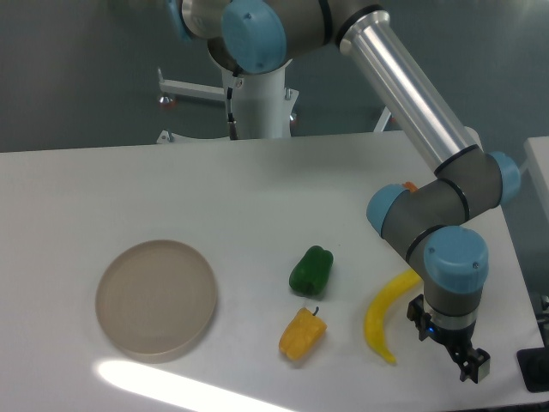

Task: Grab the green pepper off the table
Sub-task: 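Lift the gripper up from beside the yellow banana, then move the open gripper over the green bell pepper and lower it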

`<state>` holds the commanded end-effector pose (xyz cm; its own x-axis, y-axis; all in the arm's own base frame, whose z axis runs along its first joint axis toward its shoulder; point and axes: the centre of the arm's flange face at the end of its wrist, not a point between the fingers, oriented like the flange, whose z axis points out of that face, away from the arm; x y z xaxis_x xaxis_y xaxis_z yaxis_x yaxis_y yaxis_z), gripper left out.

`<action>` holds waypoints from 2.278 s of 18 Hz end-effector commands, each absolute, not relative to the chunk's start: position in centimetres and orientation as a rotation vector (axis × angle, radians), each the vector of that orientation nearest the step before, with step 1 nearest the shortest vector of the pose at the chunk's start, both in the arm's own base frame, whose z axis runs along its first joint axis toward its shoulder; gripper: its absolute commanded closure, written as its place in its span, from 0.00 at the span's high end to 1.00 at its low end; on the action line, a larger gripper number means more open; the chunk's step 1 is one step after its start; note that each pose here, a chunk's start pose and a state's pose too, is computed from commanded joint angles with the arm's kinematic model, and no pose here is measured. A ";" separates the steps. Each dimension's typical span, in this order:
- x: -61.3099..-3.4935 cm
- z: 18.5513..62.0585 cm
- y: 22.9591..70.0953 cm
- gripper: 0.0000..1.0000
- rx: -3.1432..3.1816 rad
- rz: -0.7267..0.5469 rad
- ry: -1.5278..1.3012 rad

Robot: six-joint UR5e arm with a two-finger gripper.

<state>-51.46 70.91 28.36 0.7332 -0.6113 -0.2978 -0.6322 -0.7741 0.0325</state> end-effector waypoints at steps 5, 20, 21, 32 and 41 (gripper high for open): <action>-51.4 28.8 70.9 1.00 -2.851 0.459 1.020; -50.7 34.6 61.1 1.00 -2.956 0.300 0.568; -50.5 35.2 60.0 1.00 -2.939 0.251 0.479; -41.9 31.8 57.8 1.00 -2.846 -0.197 0.051; -36.2 27.8 58.5 1.00 -2.800 -0.261 0.104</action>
<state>-36.17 58.47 27.78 0.9806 -0.1013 0.1678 -0.0416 -0.9442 -0.3268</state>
